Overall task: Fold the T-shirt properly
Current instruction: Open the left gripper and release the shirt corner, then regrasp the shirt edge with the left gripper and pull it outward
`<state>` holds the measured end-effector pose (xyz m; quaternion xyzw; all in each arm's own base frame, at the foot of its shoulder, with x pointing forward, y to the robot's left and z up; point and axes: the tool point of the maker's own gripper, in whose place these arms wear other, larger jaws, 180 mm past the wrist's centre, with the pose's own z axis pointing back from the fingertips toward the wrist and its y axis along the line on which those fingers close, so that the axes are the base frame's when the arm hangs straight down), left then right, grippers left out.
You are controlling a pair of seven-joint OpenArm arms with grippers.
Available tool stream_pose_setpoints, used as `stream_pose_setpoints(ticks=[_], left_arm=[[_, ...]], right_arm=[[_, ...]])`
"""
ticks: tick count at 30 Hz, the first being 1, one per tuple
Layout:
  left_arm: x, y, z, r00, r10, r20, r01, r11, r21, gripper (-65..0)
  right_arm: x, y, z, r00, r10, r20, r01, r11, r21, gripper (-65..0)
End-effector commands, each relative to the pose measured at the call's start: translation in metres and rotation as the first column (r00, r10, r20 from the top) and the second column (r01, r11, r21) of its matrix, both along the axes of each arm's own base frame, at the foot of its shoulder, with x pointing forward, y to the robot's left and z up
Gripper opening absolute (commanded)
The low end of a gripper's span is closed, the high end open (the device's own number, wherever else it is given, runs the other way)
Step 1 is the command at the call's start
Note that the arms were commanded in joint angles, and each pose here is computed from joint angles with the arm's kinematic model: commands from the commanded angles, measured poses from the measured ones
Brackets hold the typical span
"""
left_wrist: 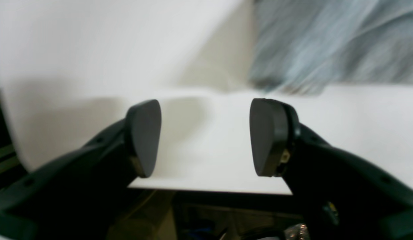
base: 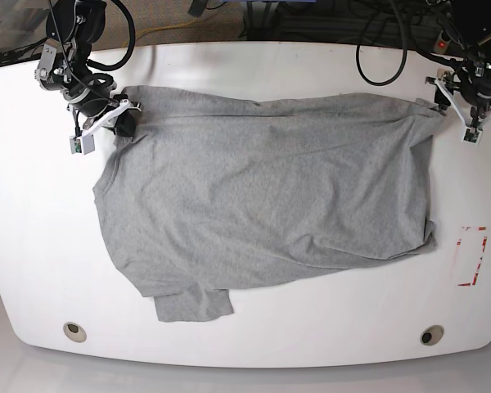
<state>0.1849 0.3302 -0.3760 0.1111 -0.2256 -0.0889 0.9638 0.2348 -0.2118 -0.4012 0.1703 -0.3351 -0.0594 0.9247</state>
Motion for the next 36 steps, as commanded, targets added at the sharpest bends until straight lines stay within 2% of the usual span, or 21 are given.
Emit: stream_pose_setpoints(ticks=[1,8,12,24,31,35,36], left_arm=[[0.004,0.003,0.005,1.0,-0.005,0.02,0.005,1.0,-0.002,-26.0],[0.003,-0.006,-0.009,1.0,0.0,0.015,0.002,0.996,-0.087,-26.0],[0.004,-0.019,-0.021,0.999,-0.035,-0.013,0.033,0.992,-0.12,-26.0],[0.015,-0.034,-0.024,0.996,-0.083,-0.013,0.081,0.988,-0.132,-26.0],[0.021,-0.04,-0.038,0.989,-0.139,-0.058,0.128,0.979,-0.156,-26.1],[0.024,-0.042,-0.037,0.987,-0.149,-0.056,0.139,0.979,-0.15,-27.5],[0.024,-0.041,-0.037,0.987,-0.149,-0.057,0.139,0.979,-0.147,-30.3]], right_arm=[[0.009,-0.003,0.013,0.999,0.005,0.053,-0.005,1.0,-0.01,-65.0],[0.011,-0.003,0.014,0.998,0.005,0.056,-0.005,1.0,-0.01,-65.0],[0.012,-0.003,0.015,0.998,0.005,0.059,-0.005,1.0,-0.01,-65.0],[0.012,-0.003,0.015,0.998,0.005,0.061,-0.005,1.0,-0.01,-65.0],[0.012,-0.003,0.015,0.998,0.005,0.061,-0.004,1.0,-0.008,-65.0],[0.012,-0.003,0.015,0.998,0.005,0.061,-0.004,1.0,-0.008,-65.0],[0.012,-0.003,0.015,0.998,0.005,0.061,-0.004,1.0,-0.008,-65.0]])
